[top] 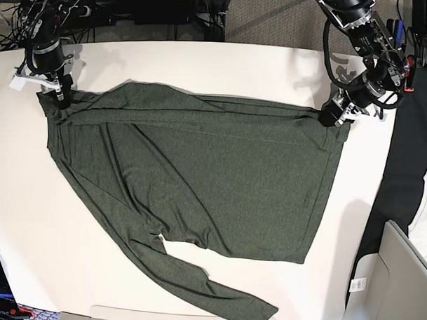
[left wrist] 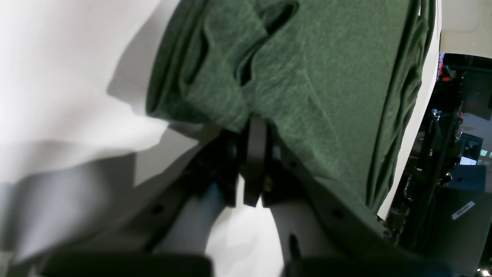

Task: Fold the T-shirt properly

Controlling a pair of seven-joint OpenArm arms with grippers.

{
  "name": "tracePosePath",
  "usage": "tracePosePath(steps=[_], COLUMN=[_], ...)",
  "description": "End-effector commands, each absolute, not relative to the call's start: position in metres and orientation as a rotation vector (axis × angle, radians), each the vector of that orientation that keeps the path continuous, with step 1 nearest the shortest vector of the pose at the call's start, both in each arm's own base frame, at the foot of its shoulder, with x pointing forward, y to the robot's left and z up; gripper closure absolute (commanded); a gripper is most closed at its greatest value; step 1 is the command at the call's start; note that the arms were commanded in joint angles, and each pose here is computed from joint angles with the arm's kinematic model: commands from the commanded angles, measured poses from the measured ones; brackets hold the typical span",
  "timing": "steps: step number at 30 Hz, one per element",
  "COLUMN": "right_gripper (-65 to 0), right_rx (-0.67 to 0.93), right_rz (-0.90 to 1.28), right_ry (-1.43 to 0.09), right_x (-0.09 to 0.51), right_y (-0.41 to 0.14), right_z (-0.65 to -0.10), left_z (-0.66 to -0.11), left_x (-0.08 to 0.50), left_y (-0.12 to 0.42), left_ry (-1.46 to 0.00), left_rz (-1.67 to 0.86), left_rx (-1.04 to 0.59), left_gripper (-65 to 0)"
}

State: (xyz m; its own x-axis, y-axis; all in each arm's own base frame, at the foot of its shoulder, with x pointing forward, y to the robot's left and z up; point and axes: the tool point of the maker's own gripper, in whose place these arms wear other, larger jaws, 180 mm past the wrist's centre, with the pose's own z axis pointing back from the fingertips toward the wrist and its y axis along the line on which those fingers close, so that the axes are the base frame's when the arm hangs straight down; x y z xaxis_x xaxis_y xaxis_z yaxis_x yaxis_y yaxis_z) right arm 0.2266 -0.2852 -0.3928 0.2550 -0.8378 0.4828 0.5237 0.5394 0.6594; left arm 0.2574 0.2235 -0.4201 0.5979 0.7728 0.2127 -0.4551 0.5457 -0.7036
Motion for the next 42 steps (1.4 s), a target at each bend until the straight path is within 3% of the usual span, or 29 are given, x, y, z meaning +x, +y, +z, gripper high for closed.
tracePosePath(steps=[1,3,14,42], right_gripper=[-7.8,0.0,-0.6,-0.6], right_rx=[0.399,0.394,0.397,0.347], right_rz=[-0.954,-0.966,-0.879,-0.824], right_ry=[-0.909,-0.893,-0.883,-0.865], right_x=[0.225,0.22,0.203,0.158], right_y=[-0.287,-0.288,-0.283,-0.293], right_z=[-0.393,-0.398,-0.402,-0.382], left_z=[-0.423,-0.426,-0.404,-0.411], left_x=[0.25,0.244,0.234,0.168], left_y=[0.229,0.229,0.247,0.277], left_ry=[-0.52,-0.509,-0.573,-0.512], left_rz=[0.765,0.767,0.713,0.767], left_rx=[-0.614,-0.606,-0.52,-0.479], left_gripper=[0.0,0.0,0.0,0.0])
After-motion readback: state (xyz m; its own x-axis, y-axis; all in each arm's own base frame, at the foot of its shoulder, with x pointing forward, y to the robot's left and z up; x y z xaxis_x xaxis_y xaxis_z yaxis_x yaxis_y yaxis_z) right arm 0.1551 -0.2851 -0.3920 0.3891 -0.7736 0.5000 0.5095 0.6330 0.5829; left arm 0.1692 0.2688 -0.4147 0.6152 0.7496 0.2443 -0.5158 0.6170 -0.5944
